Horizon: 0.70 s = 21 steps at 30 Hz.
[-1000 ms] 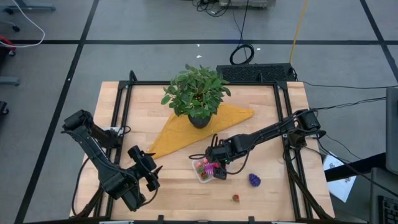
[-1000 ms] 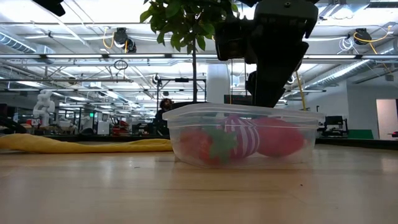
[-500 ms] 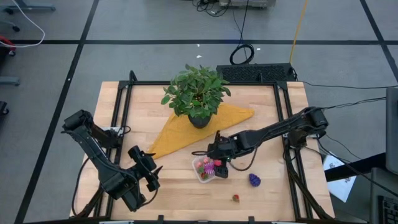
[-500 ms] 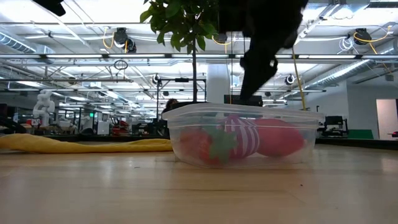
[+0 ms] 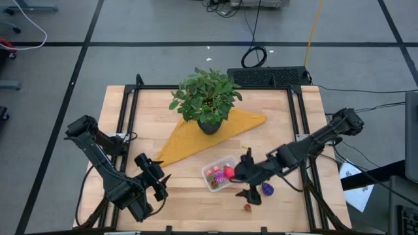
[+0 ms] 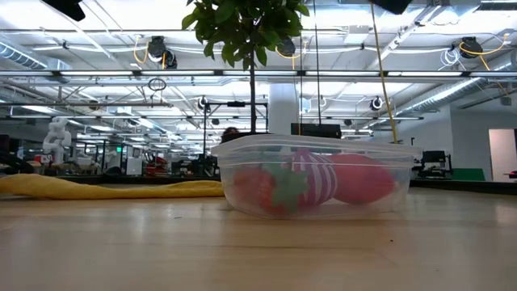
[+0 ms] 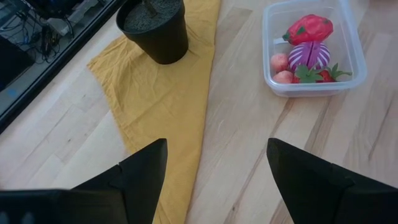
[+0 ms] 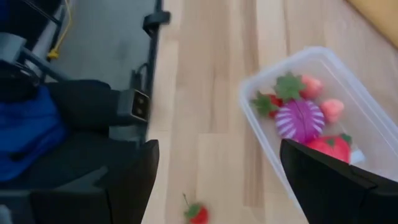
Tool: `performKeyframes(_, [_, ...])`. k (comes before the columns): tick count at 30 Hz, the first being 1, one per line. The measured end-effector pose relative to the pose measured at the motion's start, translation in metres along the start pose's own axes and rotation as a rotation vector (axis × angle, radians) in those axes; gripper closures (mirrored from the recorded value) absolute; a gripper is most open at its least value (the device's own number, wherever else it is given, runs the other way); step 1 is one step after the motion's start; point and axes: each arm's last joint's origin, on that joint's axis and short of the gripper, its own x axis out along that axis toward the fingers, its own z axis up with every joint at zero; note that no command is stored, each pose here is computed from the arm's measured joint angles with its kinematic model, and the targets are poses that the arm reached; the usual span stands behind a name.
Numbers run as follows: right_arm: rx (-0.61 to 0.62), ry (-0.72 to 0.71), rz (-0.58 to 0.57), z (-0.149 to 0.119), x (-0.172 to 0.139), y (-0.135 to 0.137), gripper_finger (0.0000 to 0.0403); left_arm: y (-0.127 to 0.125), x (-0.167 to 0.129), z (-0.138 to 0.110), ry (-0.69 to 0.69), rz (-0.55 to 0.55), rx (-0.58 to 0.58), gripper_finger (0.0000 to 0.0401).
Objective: Pick and placing Produce into tupperware
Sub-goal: Put the grapes into the transparent bin
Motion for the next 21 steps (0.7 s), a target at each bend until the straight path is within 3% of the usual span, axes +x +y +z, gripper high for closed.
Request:
performKeyframes(8, [-0.056,-0.011,0.034,-0.01,-0.003,0.02,0.0076,-0.001,0.0,0.0,0.007,-0.006,-0.015,0.0123])
performKeyframes(14, [0.131,-0.003,0.027,-0.011,-0.003,0.02,0.0076,-0.001,0.0,0.0,0.007,-0.006,-0.024,0.0123])
performKeyframes(21, [0.14,-0.01,-0.041,-0.015,-0.004,0.019,0.0076,-0.001,0.0,0.0,0.007,-0.006,-0.029,0.0123])
